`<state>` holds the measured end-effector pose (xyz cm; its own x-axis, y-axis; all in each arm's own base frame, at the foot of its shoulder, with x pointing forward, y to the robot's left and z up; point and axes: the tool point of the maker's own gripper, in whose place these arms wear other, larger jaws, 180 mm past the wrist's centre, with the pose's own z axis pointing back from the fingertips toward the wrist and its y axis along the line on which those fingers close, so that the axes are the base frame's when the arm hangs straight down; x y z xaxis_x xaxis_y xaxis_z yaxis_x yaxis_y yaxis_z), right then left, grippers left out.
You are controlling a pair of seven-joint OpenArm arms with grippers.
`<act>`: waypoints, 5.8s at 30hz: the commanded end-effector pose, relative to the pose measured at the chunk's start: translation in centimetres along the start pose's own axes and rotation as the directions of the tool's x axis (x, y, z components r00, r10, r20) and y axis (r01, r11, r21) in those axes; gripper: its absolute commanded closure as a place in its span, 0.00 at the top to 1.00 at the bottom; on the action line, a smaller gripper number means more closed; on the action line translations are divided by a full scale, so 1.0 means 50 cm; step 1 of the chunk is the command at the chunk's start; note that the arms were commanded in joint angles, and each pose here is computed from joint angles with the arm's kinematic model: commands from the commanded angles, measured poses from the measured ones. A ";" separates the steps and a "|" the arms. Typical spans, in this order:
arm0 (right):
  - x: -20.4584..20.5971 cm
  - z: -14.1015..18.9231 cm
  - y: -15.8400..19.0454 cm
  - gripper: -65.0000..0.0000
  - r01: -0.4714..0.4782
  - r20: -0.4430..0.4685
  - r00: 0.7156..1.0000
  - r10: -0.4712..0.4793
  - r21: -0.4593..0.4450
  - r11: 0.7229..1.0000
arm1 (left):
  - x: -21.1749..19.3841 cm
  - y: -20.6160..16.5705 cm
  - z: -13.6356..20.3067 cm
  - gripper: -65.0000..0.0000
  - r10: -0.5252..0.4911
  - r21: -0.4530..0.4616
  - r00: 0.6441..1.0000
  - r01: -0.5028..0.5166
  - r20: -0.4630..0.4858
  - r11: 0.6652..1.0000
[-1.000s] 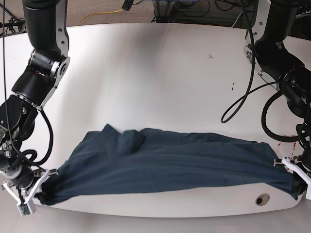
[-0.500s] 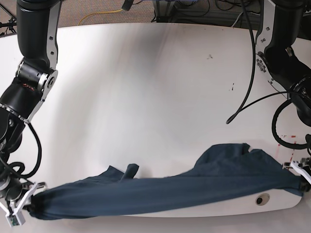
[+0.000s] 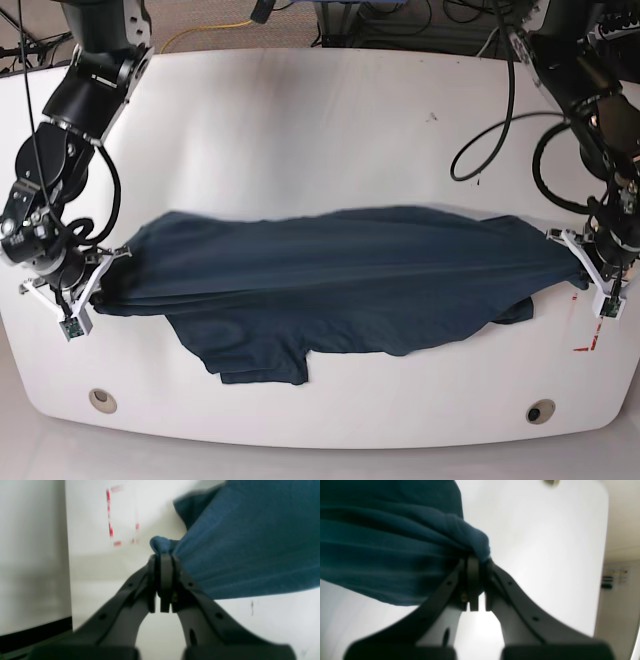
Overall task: Fold the T-shirt properly
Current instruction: 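Lift the shirt with both grippers, swing it up and lay it flat, then release the shirt edge and regrasp it with both grippers, then pull the held shirt edge with both grippers to smooth it flat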
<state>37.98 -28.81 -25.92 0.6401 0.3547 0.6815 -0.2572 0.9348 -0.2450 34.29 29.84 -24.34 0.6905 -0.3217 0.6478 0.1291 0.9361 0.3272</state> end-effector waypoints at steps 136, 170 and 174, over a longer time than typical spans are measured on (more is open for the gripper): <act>-0.303 -0.017 0.262 0.04 0.540 -0.184 0.840 -0.511 0.387 0.748 | -0.316 -0.102 -0.123 0.40 0.162 -0.238 0.971 -0.201 -0.174 0.950; -0.261 0.168 0.237 0.04 0.301 -0.028 0.951 -0.309 0.328 0.895 | -0.171 0.030 0.075 0.00 -0.010 0.039 0.995 0.014 -0.100 0.999; -0.224 0.163 0.203 0.04 0.255 0.022 0.961 -0.275 0.308 0.917 | -0.122 0.052 0.078 0.00 0.017 0.061 0.999 -0.015 -0.031 0.998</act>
<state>21.12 -22.49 -32.04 0.7107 0.0536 0.7014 -0.2834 0.9344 0.2158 26.87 32.91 -26.52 0.7387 -0.2844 0.6111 0.1003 0.9429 0.3176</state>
